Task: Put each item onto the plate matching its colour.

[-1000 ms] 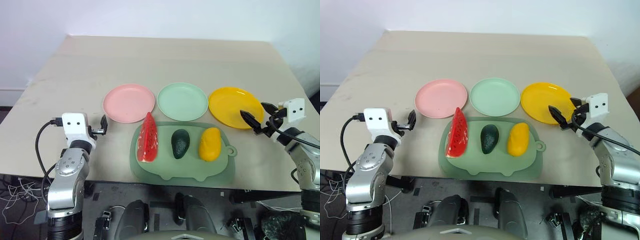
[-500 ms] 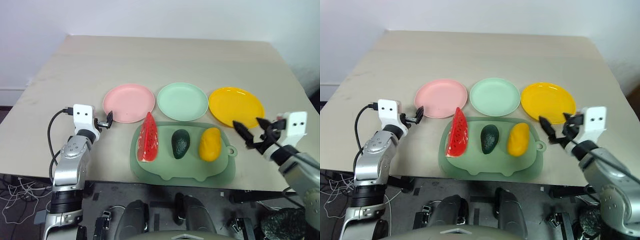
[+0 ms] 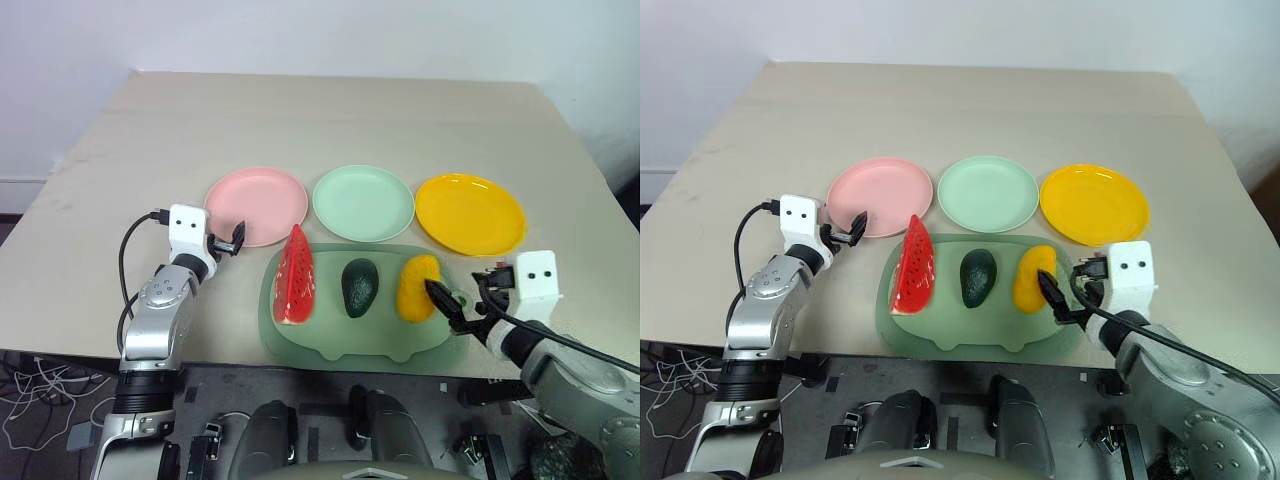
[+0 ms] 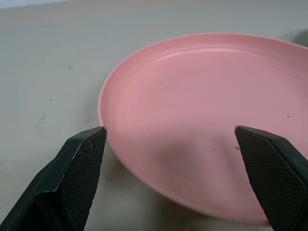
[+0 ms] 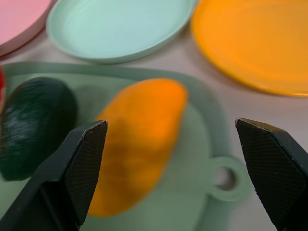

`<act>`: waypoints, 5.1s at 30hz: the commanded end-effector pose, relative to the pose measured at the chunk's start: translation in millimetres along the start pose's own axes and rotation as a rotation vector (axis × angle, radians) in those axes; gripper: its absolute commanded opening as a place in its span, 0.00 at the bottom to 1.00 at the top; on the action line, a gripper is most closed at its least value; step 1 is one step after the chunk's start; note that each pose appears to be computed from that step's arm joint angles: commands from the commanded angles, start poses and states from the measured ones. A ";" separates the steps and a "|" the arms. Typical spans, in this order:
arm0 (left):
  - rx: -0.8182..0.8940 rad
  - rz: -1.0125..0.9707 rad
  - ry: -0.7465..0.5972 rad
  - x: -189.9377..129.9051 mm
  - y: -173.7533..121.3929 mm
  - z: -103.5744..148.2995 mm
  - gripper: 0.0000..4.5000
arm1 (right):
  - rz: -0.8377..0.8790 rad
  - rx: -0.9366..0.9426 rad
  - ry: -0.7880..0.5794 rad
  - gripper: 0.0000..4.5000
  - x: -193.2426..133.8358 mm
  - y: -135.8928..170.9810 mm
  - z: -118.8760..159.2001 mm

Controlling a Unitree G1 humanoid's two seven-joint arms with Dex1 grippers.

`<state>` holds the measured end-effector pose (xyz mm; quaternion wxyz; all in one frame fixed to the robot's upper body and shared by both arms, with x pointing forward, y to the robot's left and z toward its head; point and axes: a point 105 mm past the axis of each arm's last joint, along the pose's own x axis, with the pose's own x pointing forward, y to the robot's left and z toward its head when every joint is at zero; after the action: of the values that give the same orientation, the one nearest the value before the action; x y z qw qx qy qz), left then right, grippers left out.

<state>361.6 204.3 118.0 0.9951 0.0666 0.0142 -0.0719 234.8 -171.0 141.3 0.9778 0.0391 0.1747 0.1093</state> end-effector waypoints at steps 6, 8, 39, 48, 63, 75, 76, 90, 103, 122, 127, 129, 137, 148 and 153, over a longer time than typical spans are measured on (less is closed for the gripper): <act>0.030 0.041 -0.033 -14.3 7.4 10.6 0.99 | 0.089 -0.005 0.034 1.00 11.6 18.5 1.7; 0.027 0.051 -0.036 -15.5 7.5 11.1 0.99 | 0.107 -0.038 0.089 1.00 17.8 22.4 -7.0; 0.029 0.100 -0.059 -22.0 12.0 18.9 1.00 | 0.014 -0.323 -0.107 0.66 46.9 -20.6 46.5; 0.049 0.072 -0.108 -32.6 7.0 32.1 1.00 | -0.223 -0.386 -0.048 0.66 88.2 -108.6 69.4; 0.048 0.054 -0.150 -51.3 9.5 43.6 1.00 | -0.028 -0.531 -0.303 0.99 47.4 -72.9 105.9; 0.055 -0.031 -0.143 -29.3 -6.8 39.3 1.00 | 0.447 -0.224 -0.109 0.99 27.5 45.9 31.4; 0.056 -0.032 -0.144 -28.6 -6.6 39.5 1.00 | 0.459 -0.193 -0.080 0.99 30.0 51.5 25.7; 0.030 -0.054 -0.181 -37.5 -9.9 48.0 1.00 | 0.414 -0.120 0.094 0.99 52.2 70.4 4.4; 0.005 -0.322 -0.196 -66.5 -38.2 54.2 1.00 | 0.389 -0.167 0.178 0.99 67.6 69.2 -6.2; -0.085 -0.548 -0.108 -103.1 -60.3 47.9 1.00 | 0.350 -0.277 -0.111 0.62 102.5 40.1 88.6; -0.087 -0.569 -0.088 -107.6 -62.8 45.7 1.00 | 0.294 -0.392 -0.097 0.62 143.7 30.0 86.2; -0.076 -0.560 -0.077 -108.1 -62.7 45.6 1.00 | 0.281 -0.451 -0.094 0.62 157.0 26.2 82.6; -0.223 -0.603 -0.079 -118.2 -82.2 70.7 1.00 | 0.297 -0.541 -0.230 1.00 154.2 25.9 94.2; -0.097 -0.592 0.150 -107.4 -112.4 57.4 1.00 | 0.306 -0.467 -0.396 1.00 122.0 18.9 111.0; -0.126 -0.593 0.251 -99.9 -121.6 41.0 1.00 | 0.310 -0.451 -0.399 1.00 113.6 13.5 107.0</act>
<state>246.9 97.9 147.5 0.9264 0.0042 0.1540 -0.3436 379.1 -135.0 191.4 0.9497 -0.1345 -0.0309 0.2810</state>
